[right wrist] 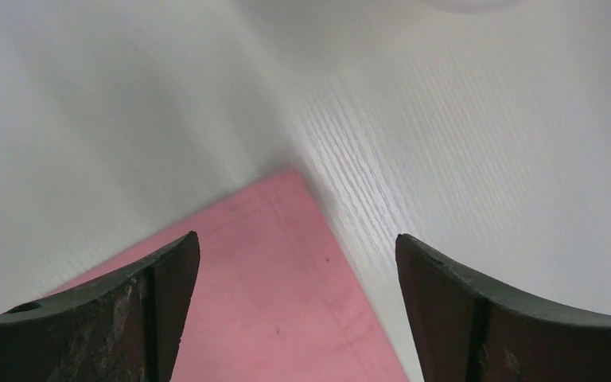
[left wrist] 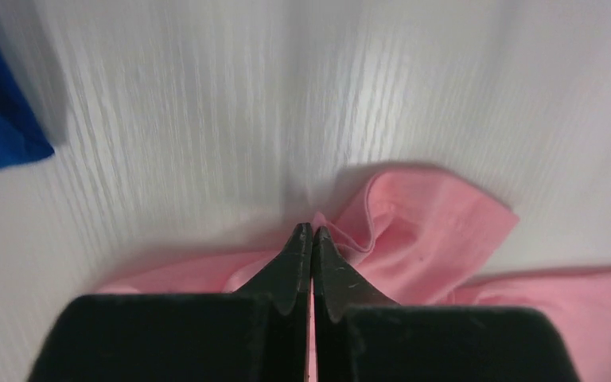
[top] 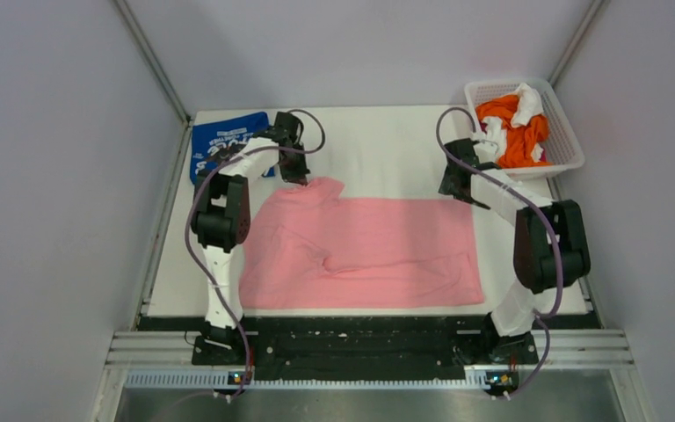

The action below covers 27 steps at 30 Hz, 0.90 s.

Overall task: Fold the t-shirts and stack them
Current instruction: Grab the side of the flattened tshirt furthest away from the robot with both arms

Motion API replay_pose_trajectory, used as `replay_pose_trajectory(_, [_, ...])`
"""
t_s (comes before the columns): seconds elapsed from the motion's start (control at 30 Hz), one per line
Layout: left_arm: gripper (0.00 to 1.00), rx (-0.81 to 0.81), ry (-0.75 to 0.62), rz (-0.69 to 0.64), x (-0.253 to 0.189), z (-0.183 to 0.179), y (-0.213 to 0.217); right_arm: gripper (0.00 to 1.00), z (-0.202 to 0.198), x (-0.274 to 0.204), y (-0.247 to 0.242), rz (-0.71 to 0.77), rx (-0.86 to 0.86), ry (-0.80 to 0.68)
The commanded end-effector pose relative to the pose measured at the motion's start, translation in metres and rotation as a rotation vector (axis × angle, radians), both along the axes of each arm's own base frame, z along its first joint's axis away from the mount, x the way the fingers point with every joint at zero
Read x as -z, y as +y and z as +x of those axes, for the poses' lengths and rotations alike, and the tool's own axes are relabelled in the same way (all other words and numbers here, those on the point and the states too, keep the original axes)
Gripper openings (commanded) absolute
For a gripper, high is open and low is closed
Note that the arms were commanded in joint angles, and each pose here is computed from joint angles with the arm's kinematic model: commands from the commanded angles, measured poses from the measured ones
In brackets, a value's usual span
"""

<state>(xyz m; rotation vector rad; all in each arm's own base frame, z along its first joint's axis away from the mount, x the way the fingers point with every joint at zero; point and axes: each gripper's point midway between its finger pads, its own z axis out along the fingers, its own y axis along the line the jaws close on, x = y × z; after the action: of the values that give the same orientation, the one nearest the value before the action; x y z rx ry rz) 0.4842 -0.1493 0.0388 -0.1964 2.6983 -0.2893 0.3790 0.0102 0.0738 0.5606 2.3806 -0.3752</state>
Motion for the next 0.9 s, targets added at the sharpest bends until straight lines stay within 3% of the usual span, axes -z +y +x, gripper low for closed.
replay_pose_trajectory(0.0, [0.0,0.029,-0.158,-0.151,-0.062,-0.002,-0.021,0.89,0.03,-0.006,-0.008,-0.067,0.019,-0.015])
replay_pose_trajectory(0.4, [0.0,0.039,-0.17,-0.208,-0.074,-0.042,-0.02,0.77,0.05,0.03,-0.003,-0.051,0.069,0.015])
replay_pose_trajectory(0.67, [0.0,0.013,-0.175,-0.208,-0.078,-0.063,-0.013,0.62,0.021,0.038,-0.005,-0.023,0.09,0.027])
replay_pose_trajectory(0.87, [0.0,-0.008,-0.195,-0.189,-0.085,-0.072,-0.005,0.58,0.006,0.039,-0.013,-0.036,0.126,0.02])
